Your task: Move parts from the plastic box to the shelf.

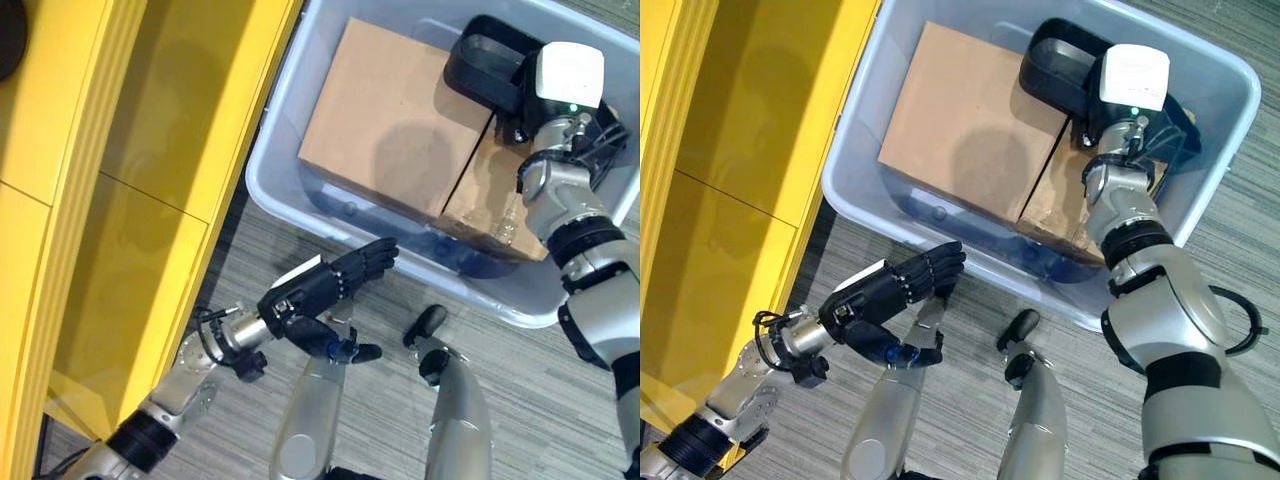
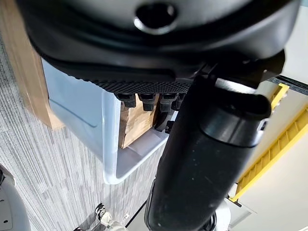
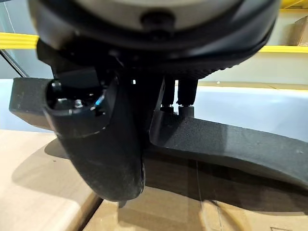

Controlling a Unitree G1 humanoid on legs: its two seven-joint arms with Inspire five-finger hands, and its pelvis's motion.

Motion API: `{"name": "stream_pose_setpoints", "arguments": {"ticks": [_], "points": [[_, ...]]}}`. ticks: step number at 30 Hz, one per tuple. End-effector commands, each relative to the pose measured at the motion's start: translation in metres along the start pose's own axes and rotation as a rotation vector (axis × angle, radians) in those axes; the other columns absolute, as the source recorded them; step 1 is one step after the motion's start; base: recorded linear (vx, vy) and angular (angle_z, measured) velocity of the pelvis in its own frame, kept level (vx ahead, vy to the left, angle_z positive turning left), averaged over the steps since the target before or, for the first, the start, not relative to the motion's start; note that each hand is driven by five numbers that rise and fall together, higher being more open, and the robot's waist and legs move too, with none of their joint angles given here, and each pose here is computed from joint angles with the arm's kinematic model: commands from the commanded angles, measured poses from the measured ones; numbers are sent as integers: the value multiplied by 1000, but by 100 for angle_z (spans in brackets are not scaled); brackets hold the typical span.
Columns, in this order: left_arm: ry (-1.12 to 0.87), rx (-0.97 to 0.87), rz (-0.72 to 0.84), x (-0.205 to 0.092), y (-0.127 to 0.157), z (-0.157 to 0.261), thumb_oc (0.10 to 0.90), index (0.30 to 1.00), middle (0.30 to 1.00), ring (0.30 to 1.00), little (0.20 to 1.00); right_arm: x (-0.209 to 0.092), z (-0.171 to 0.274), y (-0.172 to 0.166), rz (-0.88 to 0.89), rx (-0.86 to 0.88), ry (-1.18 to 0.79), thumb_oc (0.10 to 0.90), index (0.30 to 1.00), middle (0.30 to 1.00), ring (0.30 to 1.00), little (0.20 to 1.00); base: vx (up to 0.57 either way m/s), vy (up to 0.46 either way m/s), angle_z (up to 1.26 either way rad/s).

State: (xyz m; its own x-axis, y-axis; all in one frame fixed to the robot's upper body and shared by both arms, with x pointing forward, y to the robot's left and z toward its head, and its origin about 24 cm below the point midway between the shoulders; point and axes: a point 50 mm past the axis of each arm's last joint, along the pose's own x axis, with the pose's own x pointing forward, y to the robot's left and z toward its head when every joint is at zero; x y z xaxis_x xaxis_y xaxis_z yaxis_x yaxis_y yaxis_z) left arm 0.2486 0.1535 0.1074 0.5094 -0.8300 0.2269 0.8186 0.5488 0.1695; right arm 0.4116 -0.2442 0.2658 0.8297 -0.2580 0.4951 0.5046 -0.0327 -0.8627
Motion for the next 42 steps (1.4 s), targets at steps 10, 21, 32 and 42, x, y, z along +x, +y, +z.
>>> {"name": "stream_pose_setpoints", "arguments": {"ticks": [10, 21, 32, 42], "points": [[-239, 65, -155, 10, -17, 37, 900, 1000, 1000, 1000, 1000, -27, -38, 29, -110, -272, -33, 400, 300, 300, 300, 300, -30, -9, -3], [-286, 54, -190, -1, -21, 52, 900, 1000, 1000, 1000, 1000, -37, -9, 7, -257, -142, -270, 400, 300, 300, 300, 300, 48, 92, -15], [-258, 57, -44, -19, -12, 45, 900, 1000, 1000, 1000, 1000, -87, 27, 15, -46, 29, -568, 400, 300, 300, 300, 300, 114, 45, -8], [-175, 685, 355, -41, 5, 65, 900, 1000, 1000, 1000, 1000, -144, 20, 22, 446, 343, -591, 400, 300, 300, 300, 300, 29, -17, -15]]}}
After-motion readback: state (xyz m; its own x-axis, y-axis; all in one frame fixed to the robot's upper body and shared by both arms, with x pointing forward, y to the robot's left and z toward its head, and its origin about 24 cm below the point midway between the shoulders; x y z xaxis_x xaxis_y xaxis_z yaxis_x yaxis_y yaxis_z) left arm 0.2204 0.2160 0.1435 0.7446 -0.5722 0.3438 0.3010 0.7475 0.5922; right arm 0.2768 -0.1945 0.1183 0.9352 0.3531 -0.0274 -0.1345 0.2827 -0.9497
